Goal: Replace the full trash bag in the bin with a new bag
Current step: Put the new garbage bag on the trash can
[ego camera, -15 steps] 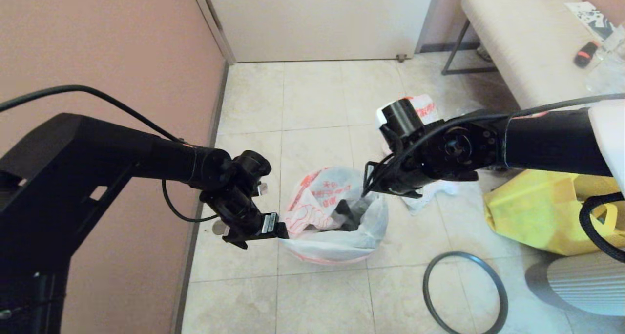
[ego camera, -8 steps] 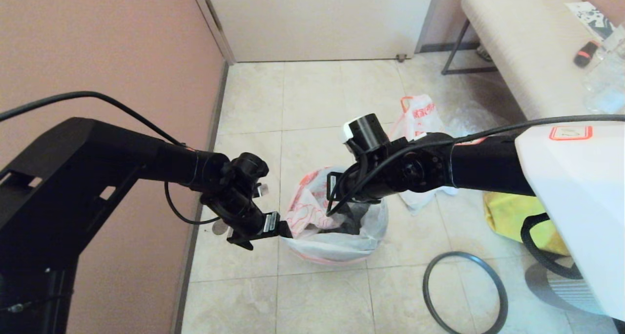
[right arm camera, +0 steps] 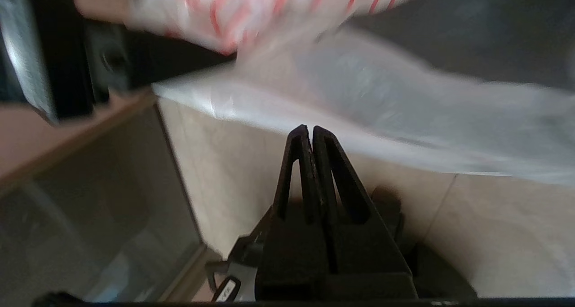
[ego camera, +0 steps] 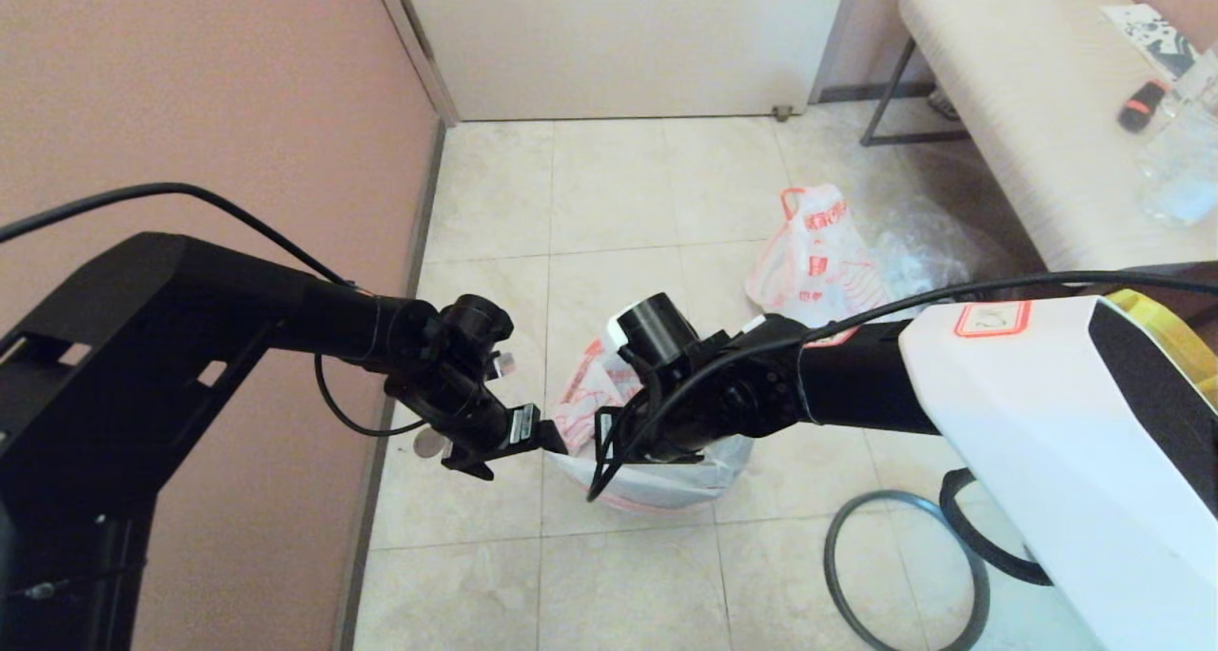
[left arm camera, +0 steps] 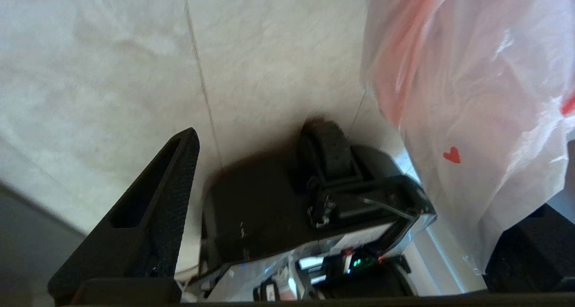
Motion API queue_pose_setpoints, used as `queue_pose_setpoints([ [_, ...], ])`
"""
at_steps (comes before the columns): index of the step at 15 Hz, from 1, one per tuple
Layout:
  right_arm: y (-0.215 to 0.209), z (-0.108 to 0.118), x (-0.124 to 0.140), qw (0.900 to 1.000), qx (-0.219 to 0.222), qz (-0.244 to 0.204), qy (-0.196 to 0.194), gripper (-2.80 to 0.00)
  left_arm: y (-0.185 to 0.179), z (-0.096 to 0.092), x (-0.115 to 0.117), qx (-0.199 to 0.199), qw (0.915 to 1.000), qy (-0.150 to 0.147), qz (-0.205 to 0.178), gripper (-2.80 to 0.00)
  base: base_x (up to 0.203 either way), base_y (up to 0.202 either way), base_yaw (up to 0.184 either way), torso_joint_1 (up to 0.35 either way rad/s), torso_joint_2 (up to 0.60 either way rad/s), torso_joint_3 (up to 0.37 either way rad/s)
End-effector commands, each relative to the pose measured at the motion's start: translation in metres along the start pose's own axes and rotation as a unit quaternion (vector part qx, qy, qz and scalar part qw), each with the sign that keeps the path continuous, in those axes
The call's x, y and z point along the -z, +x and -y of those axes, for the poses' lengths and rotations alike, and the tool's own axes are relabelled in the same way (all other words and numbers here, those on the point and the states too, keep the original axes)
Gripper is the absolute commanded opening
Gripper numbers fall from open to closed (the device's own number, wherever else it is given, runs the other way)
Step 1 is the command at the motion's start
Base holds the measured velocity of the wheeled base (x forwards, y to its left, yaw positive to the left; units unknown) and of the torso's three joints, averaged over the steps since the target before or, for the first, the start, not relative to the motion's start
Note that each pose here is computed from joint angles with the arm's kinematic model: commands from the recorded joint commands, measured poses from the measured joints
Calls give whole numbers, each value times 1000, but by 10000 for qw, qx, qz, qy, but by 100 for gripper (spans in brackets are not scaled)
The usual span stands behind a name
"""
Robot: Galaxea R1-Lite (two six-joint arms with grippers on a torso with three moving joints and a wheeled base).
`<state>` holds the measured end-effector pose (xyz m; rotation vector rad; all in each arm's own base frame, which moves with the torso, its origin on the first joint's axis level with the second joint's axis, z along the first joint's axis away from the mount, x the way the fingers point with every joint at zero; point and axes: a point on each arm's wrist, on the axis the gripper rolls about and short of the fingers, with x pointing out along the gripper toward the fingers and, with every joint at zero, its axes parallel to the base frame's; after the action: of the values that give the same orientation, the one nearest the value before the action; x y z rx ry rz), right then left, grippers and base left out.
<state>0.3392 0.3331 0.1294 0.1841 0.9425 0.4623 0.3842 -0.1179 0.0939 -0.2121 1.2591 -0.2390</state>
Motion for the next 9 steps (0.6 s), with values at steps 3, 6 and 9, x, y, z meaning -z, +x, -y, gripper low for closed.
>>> queue_pose_setpoints([
  [3, 33, 17, 4, 9999, -15, -130, 101, -280, 8, -7, -3, 132, 9999, -88, -53, 0, 0, 0, 0, 0, 0, 0],
  [6, 36, 28, -8, 9996, -109, 180, 212, -280, 15, -10, -6, 195, 9998, -97, -4, 0, 0, 0, 0, 0, 0, 0],
  [9, 37, 32, -10, 9995, -77, 179, 252, -280, 16, -10, -6, 209, 9997, -91, 12, 0, 0, 0, 0, 0, 0, 0],
])
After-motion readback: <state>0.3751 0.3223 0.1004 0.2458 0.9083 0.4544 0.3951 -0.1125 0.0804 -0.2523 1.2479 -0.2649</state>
